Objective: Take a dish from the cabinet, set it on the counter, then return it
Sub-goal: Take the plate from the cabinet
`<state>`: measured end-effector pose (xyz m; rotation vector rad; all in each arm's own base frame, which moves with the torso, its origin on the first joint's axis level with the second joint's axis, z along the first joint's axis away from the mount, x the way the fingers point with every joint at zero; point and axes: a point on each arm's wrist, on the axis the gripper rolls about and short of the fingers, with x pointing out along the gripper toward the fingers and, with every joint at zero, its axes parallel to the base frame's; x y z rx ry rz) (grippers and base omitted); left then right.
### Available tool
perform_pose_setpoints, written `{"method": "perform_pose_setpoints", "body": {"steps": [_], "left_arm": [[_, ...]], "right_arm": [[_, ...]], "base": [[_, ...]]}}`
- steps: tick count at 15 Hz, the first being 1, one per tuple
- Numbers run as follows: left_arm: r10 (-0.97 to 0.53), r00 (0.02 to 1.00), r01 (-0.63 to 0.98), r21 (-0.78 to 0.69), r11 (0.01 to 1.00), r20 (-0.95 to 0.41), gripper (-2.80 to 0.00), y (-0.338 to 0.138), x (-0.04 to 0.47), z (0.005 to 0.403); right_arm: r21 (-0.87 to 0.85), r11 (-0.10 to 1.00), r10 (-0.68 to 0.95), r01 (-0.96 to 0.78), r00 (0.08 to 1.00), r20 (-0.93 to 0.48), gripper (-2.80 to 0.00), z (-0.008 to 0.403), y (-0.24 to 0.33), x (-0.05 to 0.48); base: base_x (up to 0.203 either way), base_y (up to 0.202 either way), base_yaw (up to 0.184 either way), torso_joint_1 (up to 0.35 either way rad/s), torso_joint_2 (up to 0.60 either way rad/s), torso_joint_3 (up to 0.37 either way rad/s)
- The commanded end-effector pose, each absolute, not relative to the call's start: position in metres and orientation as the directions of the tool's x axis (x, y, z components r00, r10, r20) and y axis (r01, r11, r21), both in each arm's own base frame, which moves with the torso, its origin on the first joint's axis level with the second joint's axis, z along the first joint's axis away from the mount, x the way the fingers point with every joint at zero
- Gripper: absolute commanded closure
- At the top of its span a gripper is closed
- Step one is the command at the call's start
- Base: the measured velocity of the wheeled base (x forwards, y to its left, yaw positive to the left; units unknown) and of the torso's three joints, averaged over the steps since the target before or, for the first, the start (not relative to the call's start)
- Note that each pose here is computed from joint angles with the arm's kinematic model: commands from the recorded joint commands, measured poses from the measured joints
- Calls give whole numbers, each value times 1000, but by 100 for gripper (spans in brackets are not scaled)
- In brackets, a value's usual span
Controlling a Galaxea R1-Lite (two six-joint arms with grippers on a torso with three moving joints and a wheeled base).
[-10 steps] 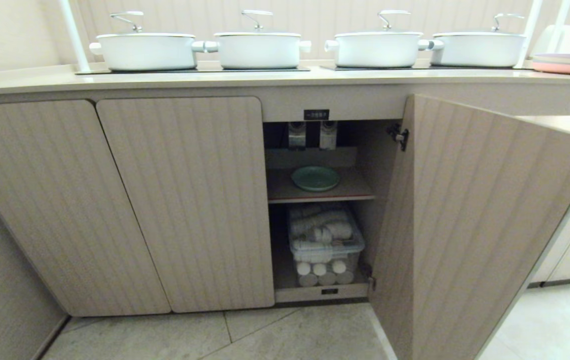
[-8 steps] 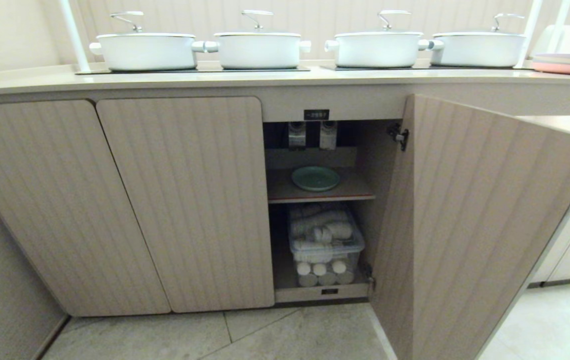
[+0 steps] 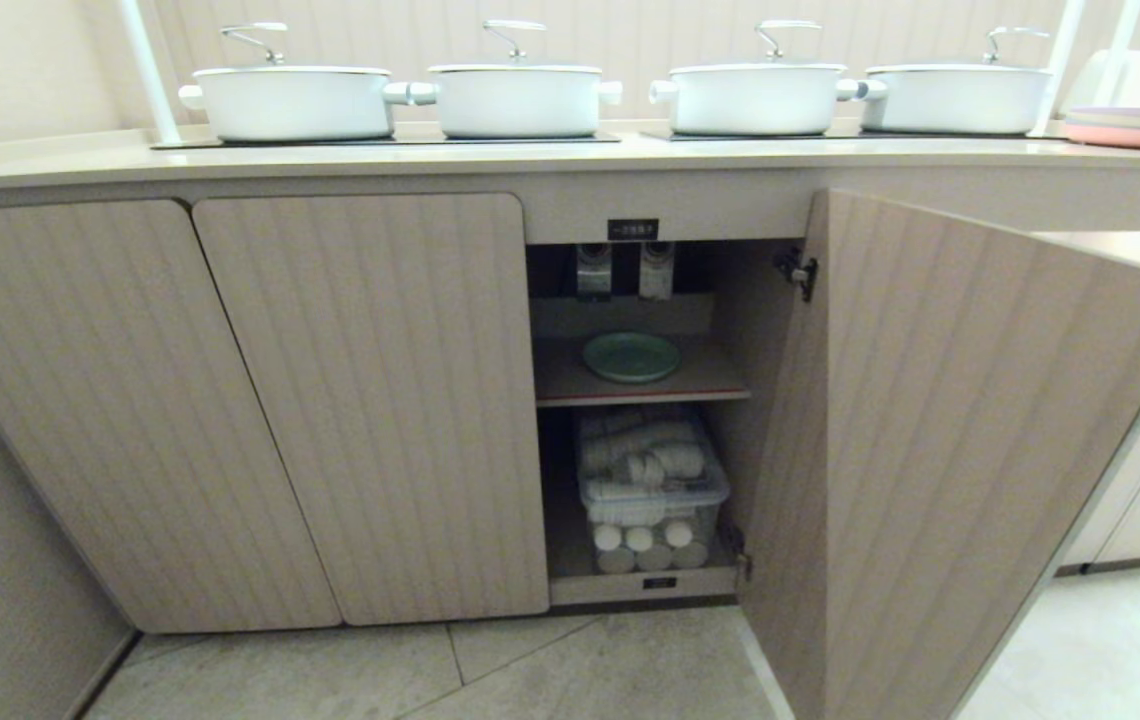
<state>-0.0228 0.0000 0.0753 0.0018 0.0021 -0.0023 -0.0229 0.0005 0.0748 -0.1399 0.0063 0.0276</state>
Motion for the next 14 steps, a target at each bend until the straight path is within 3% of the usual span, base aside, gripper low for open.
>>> {"method": "perform_pose_setpoints", "body": {"steps": [1,14], "left_arm": [[-2,1000,2,3,1000,-2,0,0,-23,75],[0,1000,0,2,1000,-2,0,0,-23,75]], "right_arm": [[-140,990,28,-29,1000,-9,0,75,1,-23],[-140,990,28,-28,1000,-8,0,75,1,-23]], "base": [[0,0,0,0,0,0],[0,0,0,0,0,0]]}}
